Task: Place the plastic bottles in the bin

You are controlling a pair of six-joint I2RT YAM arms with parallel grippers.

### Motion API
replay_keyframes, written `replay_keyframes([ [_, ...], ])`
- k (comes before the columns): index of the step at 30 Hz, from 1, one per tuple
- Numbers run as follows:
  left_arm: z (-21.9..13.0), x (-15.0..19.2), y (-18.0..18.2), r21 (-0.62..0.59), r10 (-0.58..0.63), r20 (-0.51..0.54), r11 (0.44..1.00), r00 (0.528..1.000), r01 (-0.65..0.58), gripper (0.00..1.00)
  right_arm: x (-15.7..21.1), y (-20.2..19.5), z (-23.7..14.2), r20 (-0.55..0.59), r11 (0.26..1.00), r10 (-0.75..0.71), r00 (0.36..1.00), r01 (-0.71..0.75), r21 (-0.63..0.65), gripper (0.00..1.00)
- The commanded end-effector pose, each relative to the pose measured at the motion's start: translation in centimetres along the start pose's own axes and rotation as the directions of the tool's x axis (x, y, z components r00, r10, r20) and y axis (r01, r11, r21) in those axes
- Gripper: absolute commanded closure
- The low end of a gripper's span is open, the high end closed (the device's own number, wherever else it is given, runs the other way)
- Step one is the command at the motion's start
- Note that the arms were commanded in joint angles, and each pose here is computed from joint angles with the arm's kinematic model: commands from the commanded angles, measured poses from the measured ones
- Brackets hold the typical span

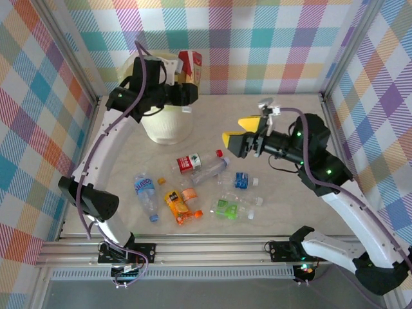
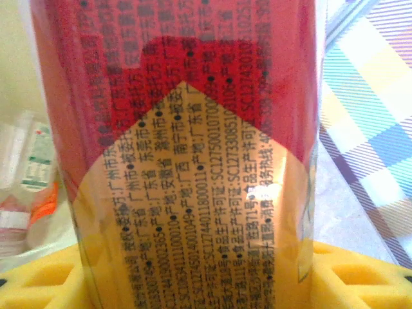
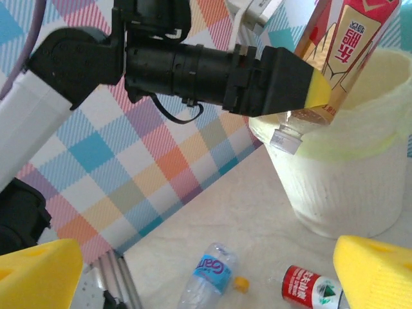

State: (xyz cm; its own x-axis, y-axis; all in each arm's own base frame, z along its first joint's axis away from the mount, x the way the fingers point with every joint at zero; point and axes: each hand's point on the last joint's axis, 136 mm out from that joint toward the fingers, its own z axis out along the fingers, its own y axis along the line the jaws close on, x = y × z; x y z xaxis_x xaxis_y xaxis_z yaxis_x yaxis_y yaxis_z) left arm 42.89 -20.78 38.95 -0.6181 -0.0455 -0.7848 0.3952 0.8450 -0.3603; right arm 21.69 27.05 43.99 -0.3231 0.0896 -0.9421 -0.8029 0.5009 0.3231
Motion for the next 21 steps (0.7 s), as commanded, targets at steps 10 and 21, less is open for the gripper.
replay_keyframes([
  [10,-0.4,-4.7,6.5,-0.115,-0.089,0.083,0.988,0.993,0.098,0.44,0.3,1.2,4.2,-0.079,0.943,-0.280,0.957,0.289,0.162,0.00],
  [21,2.5,-5.3,11.8,-0.175,-0.165,0.090,0.968,0.982,0.178,0.44,2.0,0.8,4.4,-0.128,0.948,-0.251,0.960,0.270,0.170,0.00],
])
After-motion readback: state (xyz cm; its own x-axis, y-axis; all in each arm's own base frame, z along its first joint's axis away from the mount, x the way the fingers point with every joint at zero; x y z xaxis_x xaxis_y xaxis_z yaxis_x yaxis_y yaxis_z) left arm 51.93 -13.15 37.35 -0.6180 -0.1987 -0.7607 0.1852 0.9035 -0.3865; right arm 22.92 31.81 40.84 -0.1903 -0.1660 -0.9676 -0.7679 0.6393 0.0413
